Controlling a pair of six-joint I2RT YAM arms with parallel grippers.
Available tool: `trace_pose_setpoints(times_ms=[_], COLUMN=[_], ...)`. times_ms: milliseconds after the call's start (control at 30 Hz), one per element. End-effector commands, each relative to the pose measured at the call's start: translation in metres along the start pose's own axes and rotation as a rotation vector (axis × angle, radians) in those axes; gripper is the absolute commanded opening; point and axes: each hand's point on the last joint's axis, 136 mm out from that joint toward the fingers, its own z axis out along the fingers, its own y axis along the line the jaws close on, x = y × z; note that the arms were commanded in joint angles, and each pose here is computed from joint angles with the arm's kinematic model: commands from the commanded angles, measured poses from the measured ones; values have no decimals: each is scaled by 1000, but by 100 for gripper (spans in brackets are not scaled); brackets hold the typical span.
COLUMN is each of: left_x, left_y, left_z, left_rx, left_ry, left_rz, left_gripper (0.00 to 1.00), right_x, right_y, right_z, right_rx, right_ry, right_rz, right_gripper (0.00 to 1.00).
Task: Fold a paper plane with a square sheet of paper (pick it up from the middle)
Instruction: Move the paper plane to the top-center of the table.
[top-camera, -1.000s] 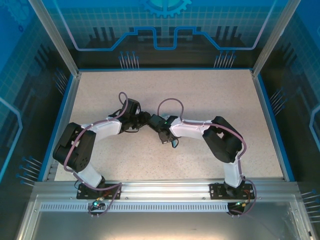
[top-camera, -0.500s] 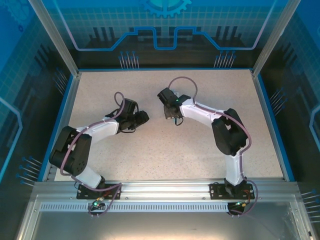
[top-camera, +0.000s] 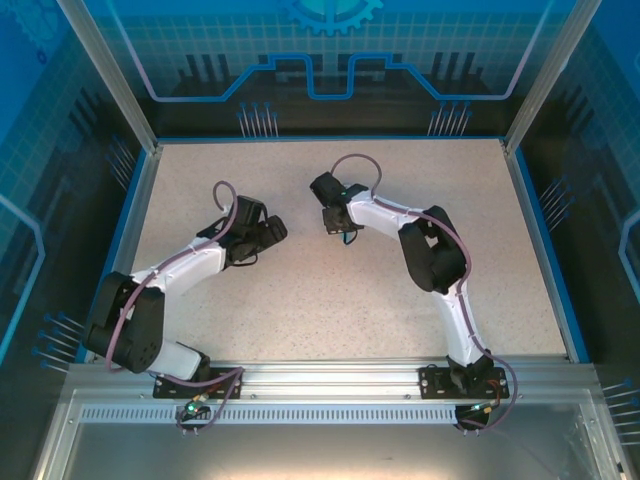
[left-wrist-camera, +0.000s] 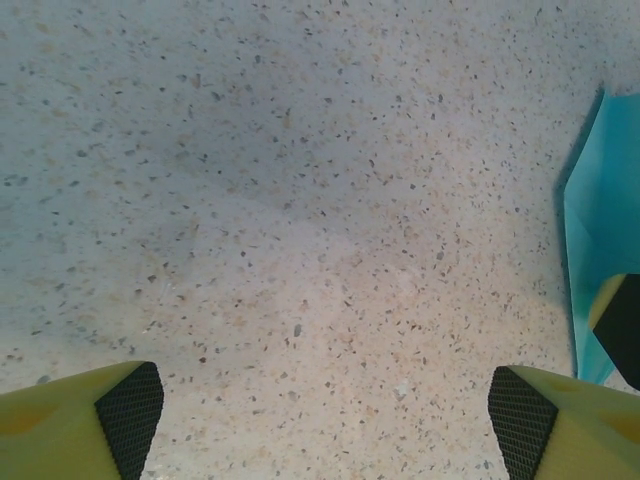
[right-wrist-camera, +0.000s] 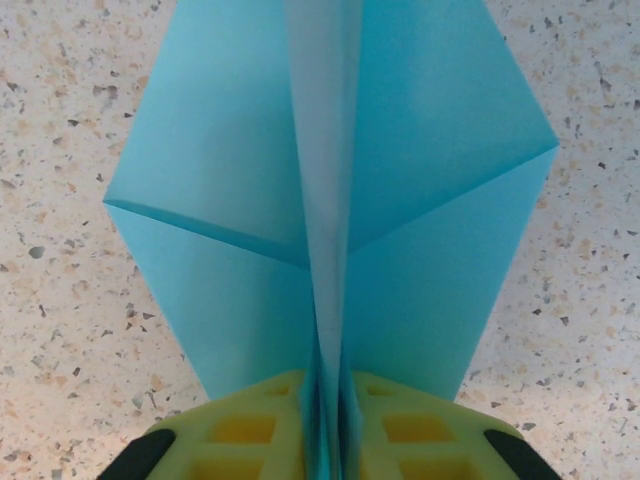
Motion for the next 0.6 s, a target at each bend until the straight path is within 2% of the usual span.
trace_pose_setpoints(times_ms=[0, 300, 567], left_x=[-1, 1, 1], left_y=[15, 15, 16], left_z=[-4, -2, -2], left_rx=[-51, -54, -60], left_ry=[-13, 0, 2], left_rz=[19, 14, 14], left_gripper=[89, 90, 90], right_x=[3, 15, 8], right_y=[-3, 1, 4], right_z=[8, 22, 12], right_rx=[20, 43, 31], right_ry=[33, 65, 55], right_rz=[5, -8, -4], right_gripper=[20, 28, 31])
